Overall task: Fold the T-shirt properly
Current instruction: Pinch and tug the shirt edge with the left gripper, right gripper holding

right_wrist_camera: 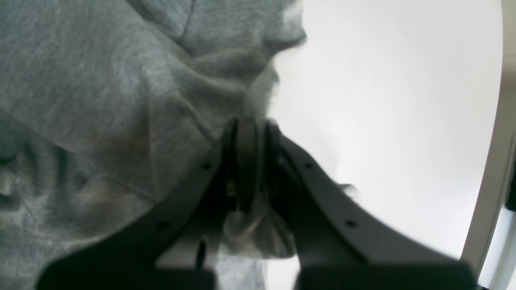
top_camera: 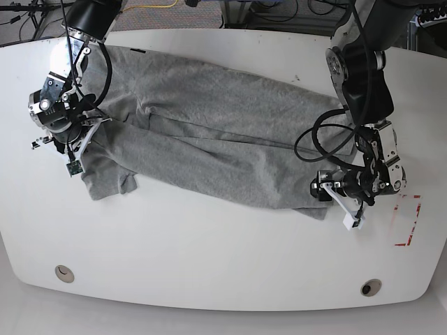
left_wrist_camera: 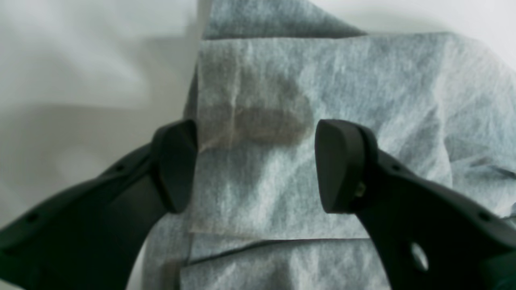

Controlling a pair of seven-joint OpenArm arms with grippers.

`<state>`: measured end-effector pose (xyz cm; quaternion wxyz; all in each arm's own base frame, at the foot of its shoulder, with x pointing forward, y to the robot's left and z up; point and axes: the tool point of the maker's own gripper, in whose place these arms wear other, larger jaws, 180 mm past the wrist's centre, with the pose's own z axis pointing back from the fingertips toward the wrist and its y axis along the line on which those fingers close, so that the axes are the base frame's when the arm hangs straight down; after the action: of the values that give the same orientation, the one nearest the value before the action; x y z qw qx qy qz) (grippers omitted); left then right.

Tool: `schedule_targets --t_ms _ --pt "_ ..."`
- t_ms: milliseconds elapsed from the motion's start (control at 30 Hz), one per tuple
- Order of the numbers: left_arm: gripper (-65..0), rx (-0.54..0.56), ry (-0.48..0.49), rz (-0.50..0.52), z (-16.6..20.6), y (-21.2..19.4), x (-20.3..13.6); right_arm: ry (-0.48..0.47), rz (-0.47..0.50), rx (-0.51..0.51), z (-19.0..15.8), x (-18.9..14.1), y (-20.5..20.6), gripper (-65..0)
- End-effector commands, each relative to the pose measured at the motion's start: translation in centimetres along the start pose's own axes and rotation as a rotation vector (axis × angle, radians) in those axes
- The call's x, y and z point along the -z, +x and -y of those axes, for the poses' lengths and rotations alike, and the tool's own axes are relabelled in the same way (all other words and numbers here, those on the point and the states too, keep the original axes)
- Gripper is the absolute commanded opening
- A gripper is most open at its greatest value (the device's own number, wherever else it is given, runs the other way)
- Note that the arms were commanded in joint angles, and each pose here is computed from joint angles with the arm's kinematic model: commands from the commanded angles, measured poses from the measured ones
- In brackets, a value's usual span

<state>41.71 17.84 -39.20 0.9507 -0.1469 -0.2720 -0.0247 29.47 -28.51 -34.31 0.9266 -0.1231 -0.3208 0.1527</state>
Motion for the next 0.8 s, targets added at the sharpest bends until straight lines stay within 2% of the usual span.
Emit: schedule_targets --t_ms 0,200,500,667,767 --pt "-22.8 0.049 -0.019 0.064 0.5 2.4 -0.9 -0.022 0.047 -0.002 0.9 -0.5 1.4 -64.4" --pt "-34.0 0.152 -0.054 0.031 1.7 2.0 -0.6 -0.022 0.048 -0.003 0.9 -0.4 1.5 -64.4" --pt "-46.4 0.160 -0.055 0.020 1.8 1.9 -0.6 -0.021 0.048 -0.004 0.9 -0.4 1.5 -64.4" --pt "-58.3 0.181 -0.064 0.020 2.0 1.9 -0.6 -0.021 0.048 -0.004 0.9 -0.4 1.5 -64.4" --pt "-62.1 0.196 -0.071 0.020 2.1 1.8 -0.7 -0.021 0.048 -0.004 0.9 -0.4 1.5 -64.4"
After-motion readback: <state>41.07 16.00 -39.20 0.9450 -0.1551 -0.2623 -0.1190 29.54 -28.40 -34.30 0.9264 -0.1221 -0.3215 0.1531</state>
